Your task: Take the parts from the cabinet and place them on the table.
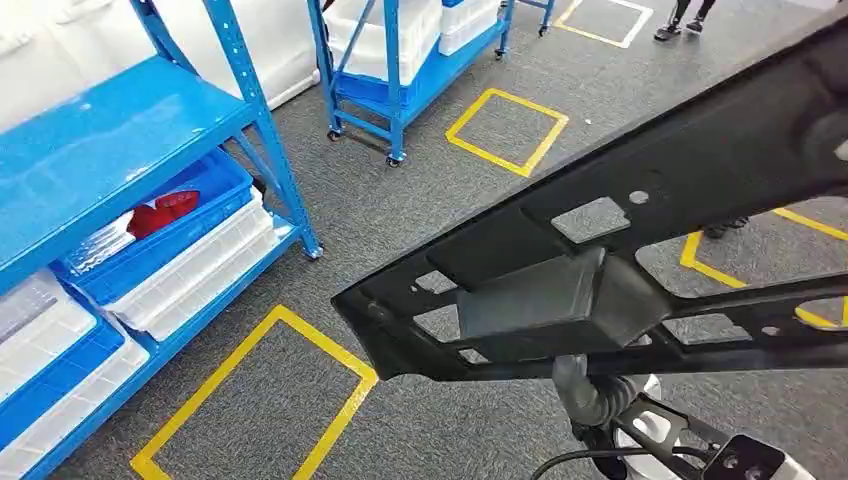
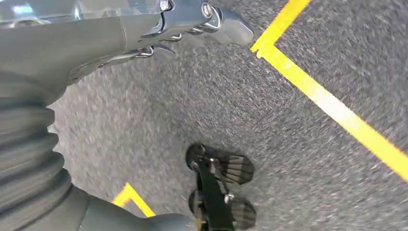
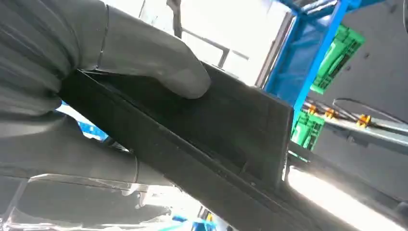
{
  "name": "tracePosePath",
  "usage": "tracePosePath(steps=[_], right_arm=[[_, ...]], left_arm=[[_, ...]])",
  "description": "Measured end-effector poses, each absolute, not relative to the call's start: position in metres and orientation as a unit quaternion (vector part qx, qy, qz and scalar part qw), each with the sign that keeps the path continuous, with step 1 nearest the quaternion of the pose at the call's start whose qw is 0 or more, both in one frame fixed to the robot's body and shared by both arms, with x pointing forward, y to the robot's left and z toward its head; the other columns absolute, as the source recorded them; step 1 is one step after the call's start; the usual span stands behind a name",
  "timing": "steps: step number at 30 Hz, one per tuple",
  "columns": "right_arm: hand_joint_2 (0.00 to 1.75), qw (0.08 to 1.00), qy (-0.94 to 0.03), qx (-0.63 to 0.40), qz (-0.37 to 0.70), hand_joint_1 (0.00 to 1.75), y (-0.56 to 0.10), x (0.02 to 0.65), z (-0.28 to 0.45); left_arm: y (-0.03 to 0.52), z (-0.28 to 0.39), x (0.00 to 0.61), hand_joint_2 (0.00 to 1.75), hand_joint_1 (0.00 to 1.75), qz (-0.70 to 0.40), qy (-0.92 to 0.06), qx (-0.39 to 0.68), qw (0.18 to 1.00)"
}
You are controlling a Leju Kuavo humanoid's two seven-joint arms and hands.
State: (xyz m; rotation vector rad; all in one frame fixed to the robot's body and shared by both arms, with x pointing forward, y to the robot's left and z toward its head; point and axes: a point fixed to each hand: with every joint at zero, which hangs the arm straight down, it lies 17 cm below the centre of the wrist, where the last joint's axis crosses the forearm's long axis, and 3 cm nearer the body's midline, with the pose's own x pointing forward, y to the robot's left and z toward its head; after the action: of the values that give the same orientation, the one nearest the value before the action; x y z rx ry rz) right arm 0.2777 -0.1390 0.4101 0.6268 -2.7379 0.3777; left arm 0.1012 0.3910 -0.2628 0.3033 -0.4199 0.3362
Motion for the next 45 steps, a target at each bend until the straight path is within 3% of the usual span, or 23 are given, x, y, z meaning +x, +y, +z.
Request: tracePosePath(steps=[30,45], right_arm=[[1.75,0.157,-0.94,0.269,0.14,1.75,-0.129,0.276,0.407],[1.75,0.173,-0.946,0.239,0.137,1.75,-0.129,0.29,0.399]], left_arm=[[0.348,-0.269,0.094,1.75,0.0,0.198,-0.194,0.125,0.953],[0.337,-0.269,0.098,1.75,0.0,0.193,-0.2,0.112,0.954]])
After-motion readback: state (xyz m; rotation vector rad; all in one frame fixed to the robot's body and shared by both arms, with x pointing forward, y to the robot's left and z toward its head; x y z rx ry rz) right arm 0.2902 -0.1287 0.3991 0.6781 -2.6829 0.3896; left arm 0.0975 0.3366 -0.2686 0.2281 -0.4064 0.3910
